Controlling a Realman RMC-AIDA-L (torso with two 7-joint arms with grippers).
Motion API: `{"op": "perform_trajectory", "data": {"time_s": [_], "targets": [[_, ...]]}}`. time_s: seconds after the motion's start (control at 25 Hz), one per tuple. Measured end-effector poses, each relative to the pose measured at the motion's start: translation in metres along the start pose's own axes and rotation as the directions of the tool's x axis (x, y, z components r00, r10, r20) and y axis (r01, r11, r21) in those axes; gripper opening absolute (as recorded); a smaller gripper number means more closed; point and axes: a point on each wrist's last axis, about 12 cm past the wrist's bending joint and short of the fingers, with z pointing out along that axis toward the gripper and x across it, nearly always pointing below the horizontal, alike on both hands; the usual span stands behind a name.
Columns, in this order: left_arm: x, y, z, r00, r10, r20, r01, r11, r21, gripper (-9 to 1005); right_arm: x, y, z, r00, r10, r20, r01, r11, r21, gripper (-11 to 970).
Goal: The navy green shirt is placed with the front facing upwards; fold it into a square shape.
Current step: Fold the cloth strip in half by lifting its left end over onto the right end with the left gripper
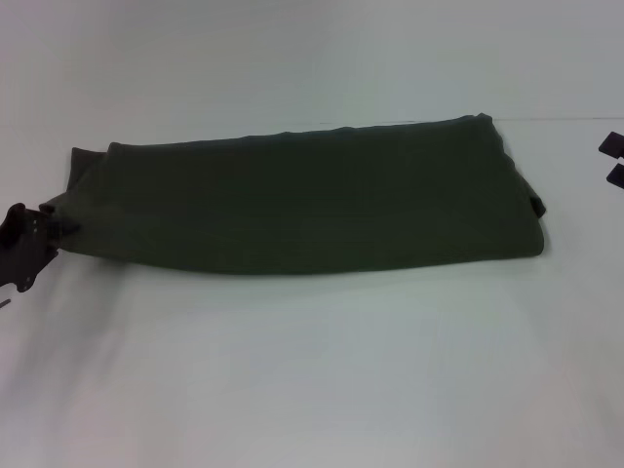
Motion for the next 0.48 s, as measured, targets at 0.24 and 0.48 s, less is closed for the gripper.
{"op": "perform_trajectory", "data": {"time_s": [0.24,0.48], "targets": [[-0.0016,0.0007,-0.0023,1.000,0.003,0.002,-0.003,1.000,-0.002,12,-0.0010,0.0013,0.0015,1.000,0.004,0.003,-0.004,1.000,-0.005,729],[-0.0068,0.0003,-0.0070,1.000,0.020,0.007,-0.020,1.000,-0.006,13,-0.0029,0.0033,0.0031,1.000,0.005,0.008,-0.004,1.000,-0.016,728]]}}
